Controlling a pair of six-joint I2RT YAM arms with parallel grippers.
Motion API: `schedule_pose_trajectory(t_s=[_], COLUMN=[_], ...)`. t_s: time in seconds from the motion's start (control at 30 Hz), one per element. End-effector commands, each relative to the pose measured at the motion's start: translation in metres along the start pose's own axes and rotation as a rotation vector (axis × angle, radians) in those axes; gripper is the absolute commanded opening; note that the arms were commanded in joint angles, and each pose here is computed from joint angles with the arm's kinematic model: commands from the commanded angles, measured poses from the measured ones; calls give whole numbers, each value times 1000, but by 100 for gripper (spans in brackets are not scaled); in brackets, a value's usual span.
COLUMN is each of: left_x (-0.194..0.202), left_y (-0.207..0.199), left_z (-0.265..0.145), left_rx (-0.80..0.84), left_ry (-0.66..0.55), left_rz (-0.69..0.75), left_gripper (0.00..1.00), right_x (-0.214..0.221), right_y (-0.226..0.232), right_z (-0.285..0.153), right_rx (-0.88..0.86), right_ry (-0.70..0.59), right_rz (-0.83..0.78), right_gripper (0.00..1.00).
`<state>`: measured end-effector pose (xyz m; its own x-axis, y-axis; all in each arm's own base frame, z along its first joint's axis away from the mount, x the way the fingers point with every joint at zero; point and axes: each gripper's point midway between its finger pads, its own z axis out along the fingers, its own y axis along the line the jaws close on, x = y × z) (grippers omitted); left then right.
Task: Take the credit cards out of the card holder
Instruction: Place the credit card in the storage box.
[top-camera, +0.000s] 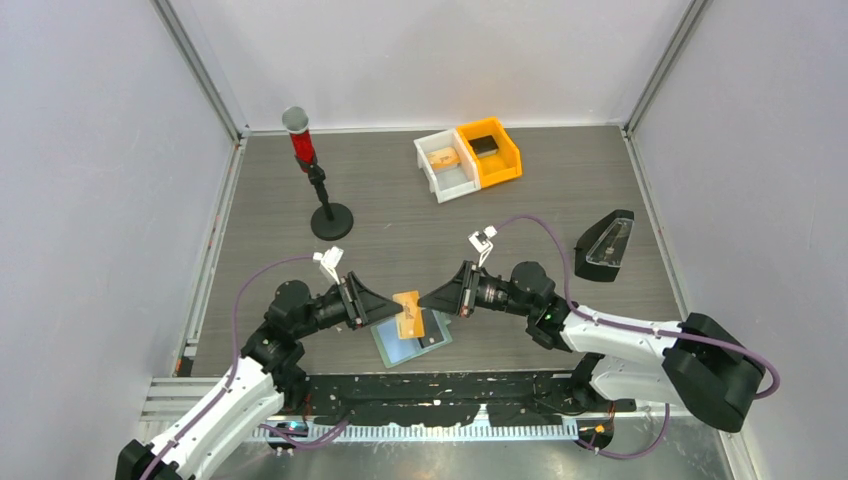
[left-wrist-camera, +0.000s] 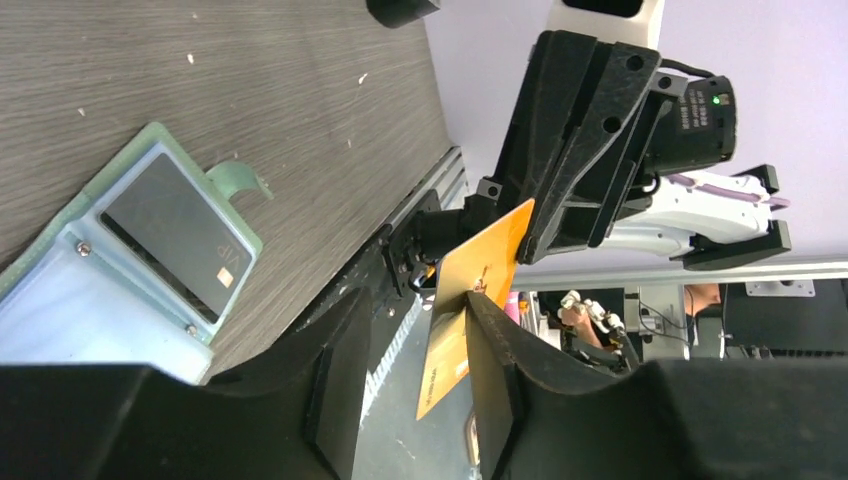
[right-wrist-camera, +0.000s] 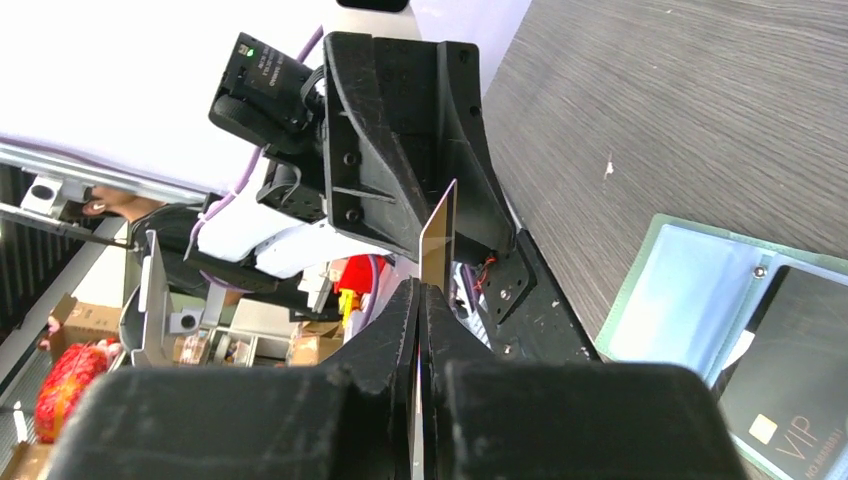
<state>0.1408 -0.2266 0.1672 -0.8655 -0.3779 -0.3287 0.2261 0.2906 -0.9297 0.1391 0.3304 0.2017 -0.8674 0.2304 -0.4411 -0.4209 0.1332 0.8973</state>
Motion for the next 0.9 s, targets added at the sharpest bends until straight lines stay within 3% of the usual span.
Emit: schedule_pose_trajectory(t_s=[0.0, 0.07, 0.13, 0.17, 0.3, 0.5, 0.7, 0.87], left_x=[-4, -3, -2, -1, 2, 14, 30, 34], left_y=[-25, -26, -25, -23, -21, -17, -17, -20], left_z=[-2, -3, -4, -4, -5, -8, -13, -15], left_rx=[131, 145, 146, 143, 143, 126, 128, 135], left_ry=[-21, -24, -25, -25, -17, 58, 166, 207], left_rz=[28, 31, 43, 46, 66, 108, 140, 172], left_gripper=[35, 22, 1, 0, 0, 0, 0, 0], right_x=[6, 11, 16, 19, 22, 11, -1, 7], right_y=[14, 13, 9, 8, 2, -10, -8, -8], right_z=[-1, -1, -1, -1, 0, -3, -11, -18], right_rx=[-103, -119, -115, -117, -107, -33, 67, 84], right_ry=[26, 48, 79, 93, 127, 206, 314, 428], right_rz=[-25, -42, -62, -70, -107, -256, -413, -433], right_gripper=[5, 7, 9, 11, 18, 46, 59, 62])
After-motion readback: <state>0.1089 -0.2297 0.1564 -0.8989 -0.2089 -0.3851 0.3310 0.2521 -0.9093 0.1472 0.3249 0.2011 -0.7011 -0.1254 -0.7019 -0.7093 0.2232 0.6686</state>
